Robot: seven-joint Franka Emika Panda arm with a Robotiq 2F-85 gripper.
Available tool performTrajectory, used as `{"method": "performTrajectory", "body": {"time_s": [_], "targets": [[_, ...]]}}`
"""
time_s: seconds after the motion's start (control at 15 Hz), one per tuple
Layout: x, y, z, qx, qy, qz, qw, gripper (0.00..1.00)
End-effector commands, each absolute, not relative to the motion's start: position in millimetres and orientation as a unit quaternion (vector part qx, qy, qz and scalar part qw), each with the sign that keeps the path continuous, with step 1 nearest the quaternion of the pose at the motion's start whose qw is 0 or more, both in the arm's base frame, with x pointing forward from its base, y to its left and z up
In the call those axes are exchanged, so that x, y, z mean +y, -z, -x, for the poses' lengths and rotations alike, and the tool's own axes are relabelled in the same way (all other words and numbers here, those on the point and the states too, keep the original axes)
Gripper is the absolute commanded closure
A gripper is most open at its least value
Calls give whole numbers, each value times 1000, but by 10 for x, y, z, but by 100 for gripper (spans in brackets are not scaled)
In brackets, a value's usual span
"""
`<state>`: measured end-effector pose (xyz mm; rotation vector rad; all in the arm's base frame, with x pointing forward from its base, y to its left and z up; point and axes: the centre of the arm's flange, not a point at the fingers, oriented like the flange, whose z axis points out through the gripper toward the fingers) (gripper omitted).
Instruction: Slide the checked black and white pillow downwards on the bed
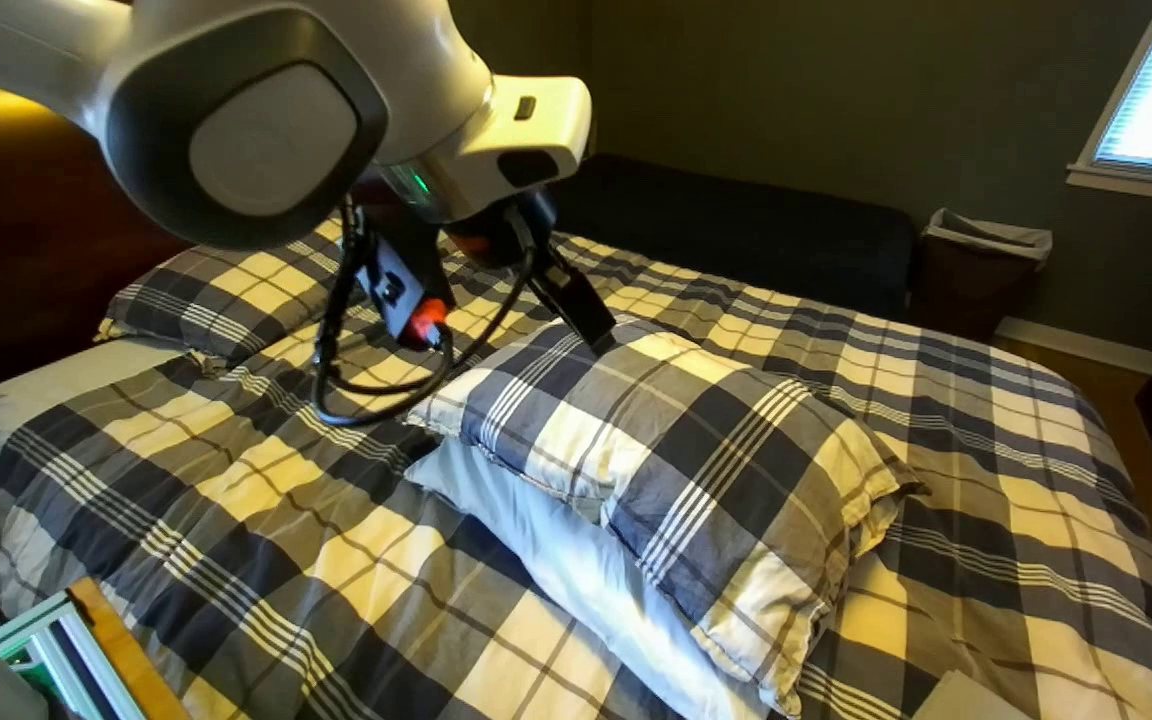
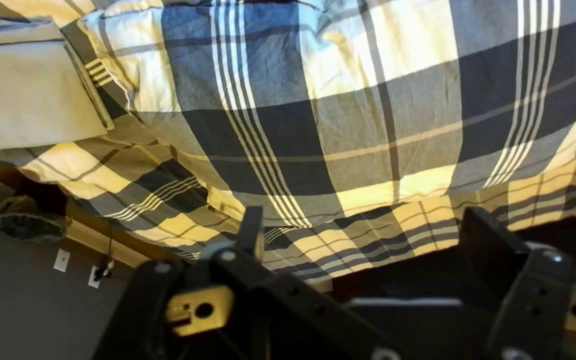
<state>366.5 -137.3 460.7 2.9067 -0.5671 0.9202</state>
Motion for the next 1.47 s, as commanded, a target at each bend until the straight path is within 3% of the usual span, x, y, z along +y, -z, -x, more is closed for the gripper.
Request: {"method": "performTrajectory", "body": {"time_s": [0.0, 0.87, 1.4], "targets": [[-1413, -4578, -3671, -183, -296, -937, 19, 0], [-1391, -4596, -3668, -179, -306, -934, 45, 0], [-1386, -3782, -4020, -87, -253, -963, -11, 0]]}}
